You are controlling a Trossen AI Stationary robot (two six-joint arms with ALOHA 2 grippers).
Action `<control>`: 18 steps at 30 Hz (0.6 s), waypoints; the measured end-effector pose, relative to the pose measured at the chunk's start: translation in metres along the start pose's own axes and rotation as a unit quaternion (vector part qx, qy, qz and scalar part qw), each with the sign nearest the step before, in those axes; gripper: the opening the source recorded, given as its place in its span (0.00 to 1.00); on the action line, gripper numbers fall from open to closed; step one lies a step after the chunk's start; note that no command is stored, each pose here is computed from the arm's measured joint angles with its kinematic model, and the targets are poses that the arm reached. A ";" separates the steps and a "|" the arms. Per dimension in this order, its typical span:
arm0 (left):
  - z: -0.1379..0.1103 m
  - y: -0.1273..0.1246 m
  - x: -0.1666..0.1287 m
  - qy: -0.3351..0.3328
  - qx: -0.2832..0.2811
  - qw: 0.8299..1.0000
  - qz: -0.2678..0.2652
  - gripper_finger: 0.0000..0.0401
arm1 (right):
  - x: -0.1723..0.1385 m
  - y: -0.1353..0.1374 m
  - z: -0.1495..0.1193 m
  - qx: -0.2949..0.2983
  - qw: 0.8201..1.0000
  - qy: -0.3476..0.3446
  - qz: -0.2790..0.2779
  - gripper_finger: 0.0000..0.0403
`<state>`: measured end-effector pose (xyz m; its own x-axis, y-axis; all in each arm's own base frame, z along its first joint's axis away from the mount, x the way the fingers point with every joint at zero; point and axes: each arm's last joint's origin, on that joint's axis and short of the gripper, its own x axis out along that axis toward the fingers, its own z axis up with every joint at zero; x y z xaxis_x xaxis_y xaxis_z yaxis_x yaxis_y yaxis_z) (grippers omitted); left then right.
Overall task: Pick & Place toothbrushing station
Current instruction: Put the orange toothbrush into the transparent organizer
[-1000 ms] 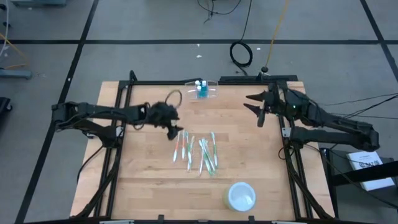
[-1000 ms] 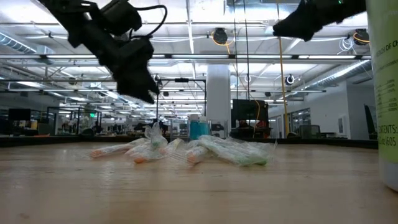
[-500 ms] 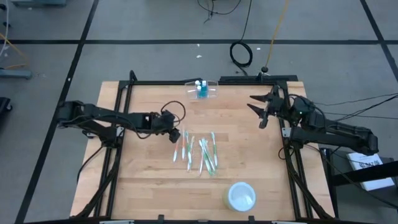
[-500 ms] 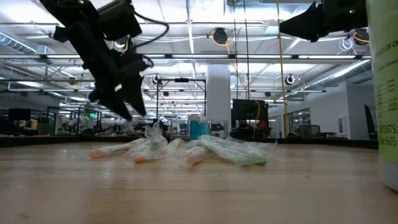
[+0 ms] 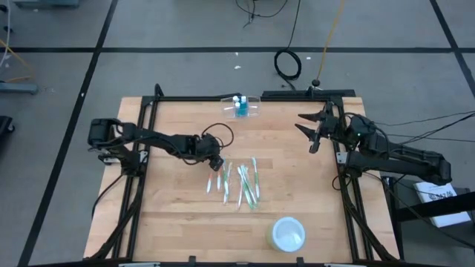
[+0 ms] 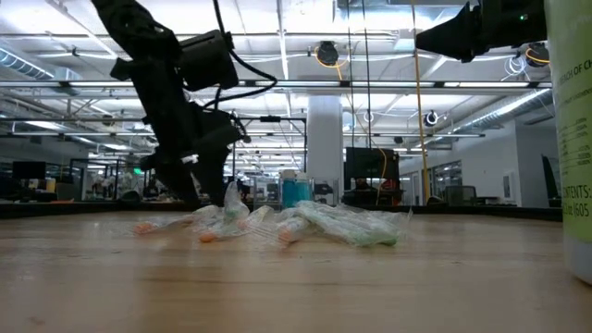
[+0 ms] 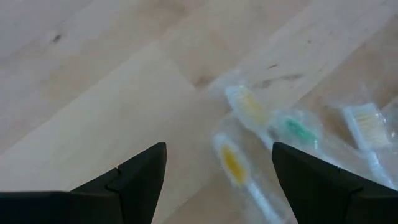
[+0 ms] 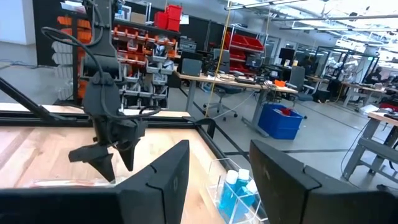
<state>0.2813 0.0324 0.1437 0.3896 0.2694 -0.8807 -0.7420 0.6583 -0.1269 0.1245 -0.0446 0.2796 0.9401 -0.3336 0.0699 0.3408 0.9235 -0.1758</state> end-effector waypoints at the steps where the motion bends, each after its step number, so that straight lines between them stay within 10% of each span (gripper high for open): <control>1: 0.000 -0.001 0.003 0.004 0.003 1.000 0.003 0.74 | 0.000 0.000 0.000 0.000 1.000 0.000 0.000 0.40; 12: 0.002 0.002 0.011 0.060 -0.048 0.996 0.042 0.73 | 0.000 0.000 0.000 0.000 1.000 0.002 0.000 0.40; 18: -0.002 0.003 0.010 0.089 -0.089 0.991 0.038 0.56 | 0.000 0.000 -0.001 0.000 1.000 0.004 0.001 0.40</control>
<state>0.2820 0.0356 0.1340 0.2375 0.1749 -0.9555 -0.8567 0.5014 -0.1211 0.1246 -0.0447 0.2787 0.9407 -0.3338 0.0609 0.3393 0.9241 -0.1758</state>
